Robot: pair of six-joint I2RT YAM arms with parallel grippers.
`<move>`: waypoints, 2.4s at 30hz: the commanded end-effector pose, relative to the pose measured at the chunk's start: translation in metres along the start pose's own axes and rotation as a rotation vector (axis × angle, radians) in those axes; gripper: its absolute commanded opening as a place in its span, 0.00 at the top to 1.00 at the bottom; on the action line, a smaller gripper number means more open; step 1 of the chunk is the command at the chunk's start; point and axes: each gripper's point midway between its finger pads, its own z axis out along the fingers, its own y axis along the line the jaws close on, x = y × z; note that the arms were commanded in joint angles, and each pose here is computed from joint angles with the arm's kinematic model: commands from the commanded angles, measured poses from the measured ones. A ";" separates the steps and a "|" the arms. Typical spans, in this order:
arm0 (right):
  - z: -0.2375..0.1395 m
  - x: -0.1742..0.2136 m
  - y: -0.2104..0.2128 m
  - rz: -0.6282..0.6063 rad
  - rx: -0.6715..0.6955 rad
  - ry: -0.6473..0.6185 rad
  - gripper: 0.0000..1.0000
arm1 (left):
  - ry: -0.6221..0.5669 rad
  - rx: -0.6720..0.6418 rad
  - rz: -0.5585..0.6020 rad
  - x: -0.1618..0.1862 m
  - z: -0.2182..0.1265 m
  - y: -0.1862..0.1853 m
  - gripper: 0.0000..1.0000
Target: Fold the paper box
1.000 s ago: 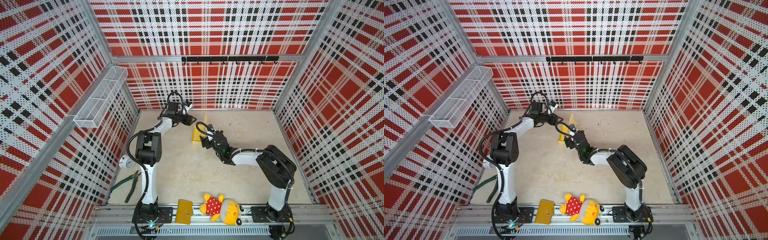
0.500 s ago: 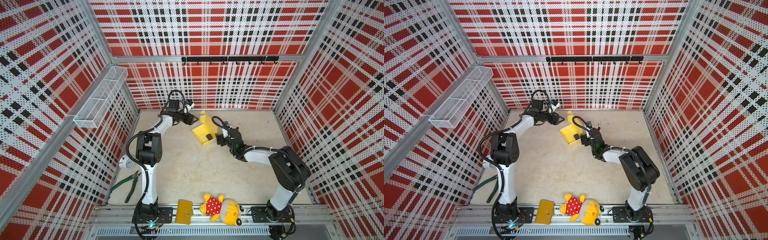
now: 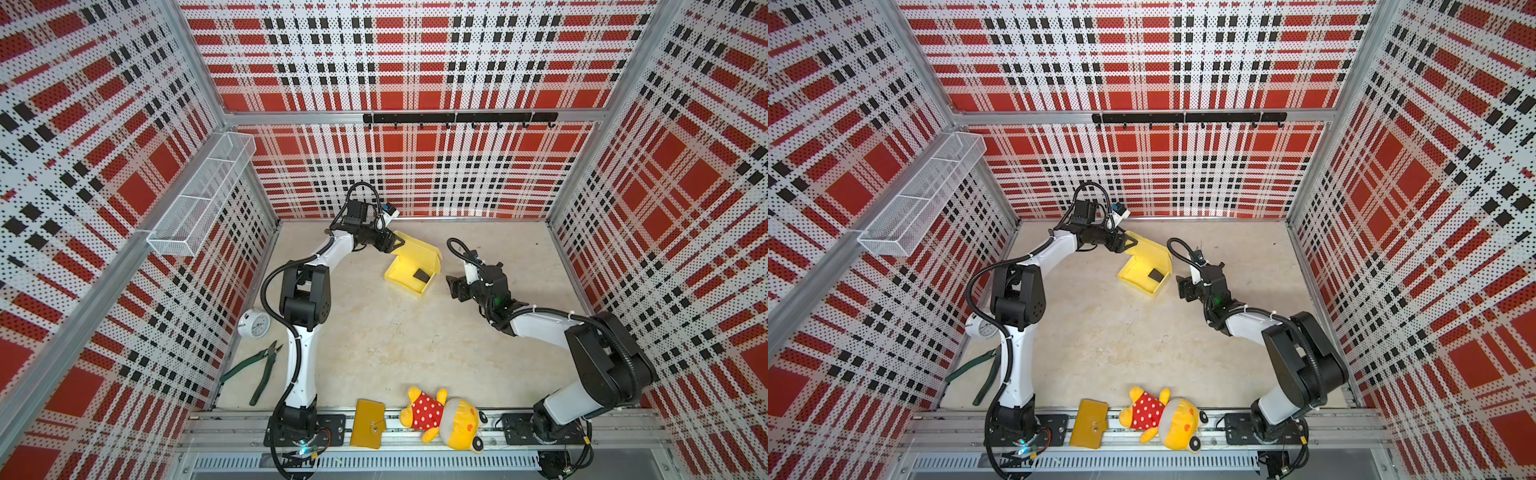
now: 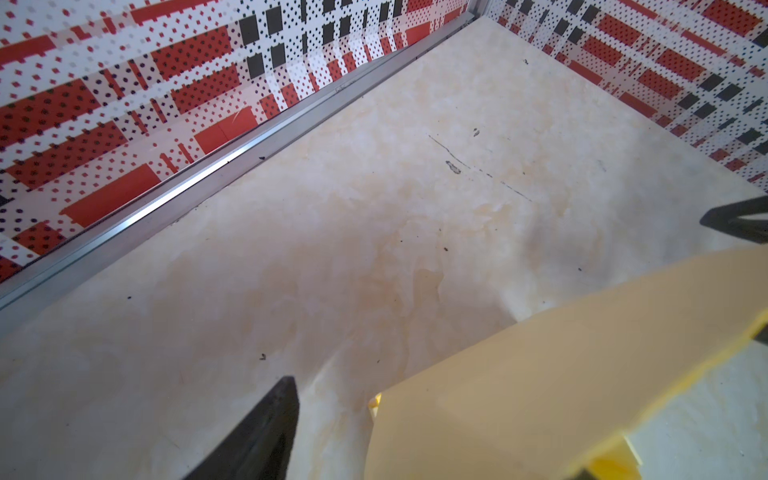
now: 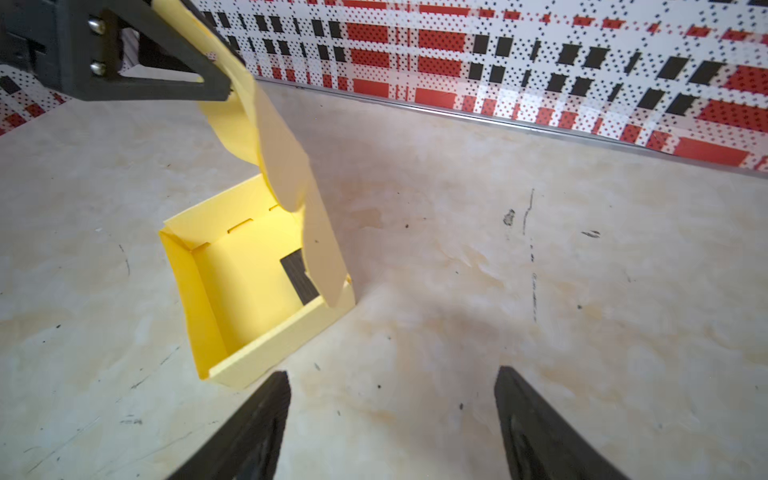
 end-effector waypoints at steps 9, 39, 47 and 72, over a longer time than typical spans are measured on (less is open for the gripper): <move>0.028 -0.033 -0.013 0.034 -0.141 -0.028 0.22 | 0.024 0.037 -0.017 0.012 -0.013 -0.007 0.53; 0.054 -0.011 0.015 0.033 -0.355 0.043 0.27 | 0.035 0.042 -0.049 0.001 -0.015 -0.022 0.84; 0.055 -0.013 0.029 0.025 -0.403 0.030 0.28 | 0.028 0.063 -0.027 -0.002 -0.015 -0.030 0.92; 0.088 -0.071 -0.085 0.140 -0.170 -0.031 0.34 | 0.034 0.048 -0.018 0.000 -0.011 -0.040 0.97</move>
